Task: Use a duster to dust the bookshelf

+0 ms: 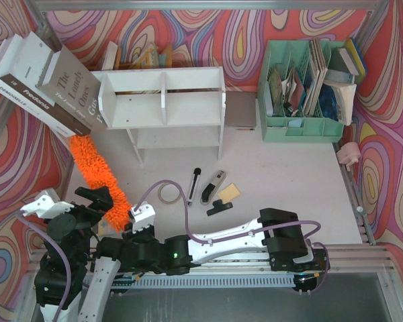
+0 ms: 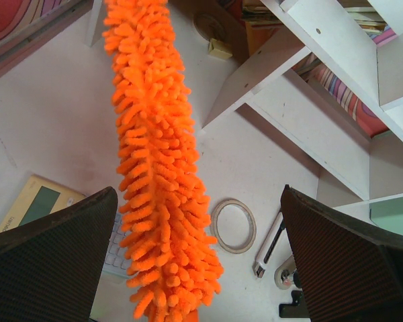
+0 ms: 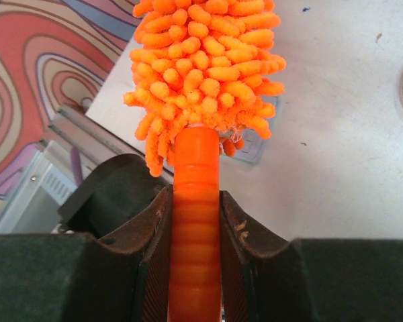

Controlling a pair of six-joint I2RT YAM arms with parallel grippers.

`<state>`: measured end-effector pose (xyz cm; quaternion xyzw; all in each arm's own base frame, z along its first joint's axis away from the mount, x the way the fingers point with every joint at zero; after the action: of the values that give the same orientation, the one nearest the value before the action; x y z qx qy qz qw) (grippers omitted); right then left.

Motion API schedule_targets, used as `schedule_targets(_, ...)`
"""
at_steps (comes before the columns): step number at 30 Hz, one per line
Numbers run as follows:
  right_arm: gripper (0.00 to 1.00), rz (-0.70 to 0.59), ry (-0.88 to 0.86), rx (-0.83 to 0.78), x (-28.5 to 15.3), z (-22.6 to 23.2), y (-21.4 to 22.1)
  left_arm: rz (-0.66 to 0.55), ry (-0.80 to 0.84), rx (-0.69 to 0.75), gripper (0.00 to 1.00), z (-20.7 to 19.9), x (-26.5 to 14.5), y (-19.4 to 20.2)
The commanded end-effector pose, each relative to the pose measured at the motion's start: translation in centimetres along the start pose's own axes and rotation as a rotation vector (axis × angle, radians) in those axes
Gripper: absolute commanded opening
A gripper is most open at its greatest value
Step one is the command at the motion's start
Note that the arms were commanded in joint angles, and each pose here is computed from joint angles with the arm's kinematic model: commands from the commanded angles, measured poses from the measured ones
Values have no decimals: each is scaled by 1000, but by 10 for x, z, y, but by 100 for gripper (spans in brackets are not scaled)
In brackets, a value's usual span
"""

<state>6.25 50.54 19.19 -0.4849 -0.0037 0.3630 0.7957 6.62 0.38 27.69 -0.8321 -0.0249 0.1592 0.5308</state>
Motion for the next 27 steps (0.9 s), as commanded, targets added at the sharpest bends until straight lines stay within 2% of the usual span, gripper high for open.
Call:
schedule_targets(1, 0, -41, -8, 28, -1, 11, -20, 5, -7, 3, 98, 0, 2, 2)
schedule_targets(8, 0, -210, -82, 73, -28, 28, -83, 10, -6, 6, 98, -1, 3, 1)
schedule_targets(11, 0, -242, -87, 81, -34, 27, -94, 9, -5, 6, 98, -1, 3, 1)
schedule_targets(14, 0, -218, -62, 78, -27, 19, -80, 12, -6, 7, 98, -1, 3, 1)
schedule_targets(22, 0, 25, 52, 25, 16, -18, -5, 14, -8, 7, 98, -1, 3, 2)
schedule_targets(27, 0, 0, 30, 14, 23, -9, -16, 15, -7, 5, 98, -1, 3, 2)
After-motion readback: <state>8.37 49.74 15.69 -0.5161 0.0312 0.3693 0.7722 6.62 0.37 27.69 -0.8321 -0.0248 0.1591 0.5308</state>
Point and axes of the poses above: each gripper's point midway between its finger pads, its own x axis out along the fingers, its own z axis along the line the jaws close on, y = z × x, the point moved 7 cm from there along -x, back along the fingers, and after that the axes turned 9 degrees about x, right-handed, at the moved point
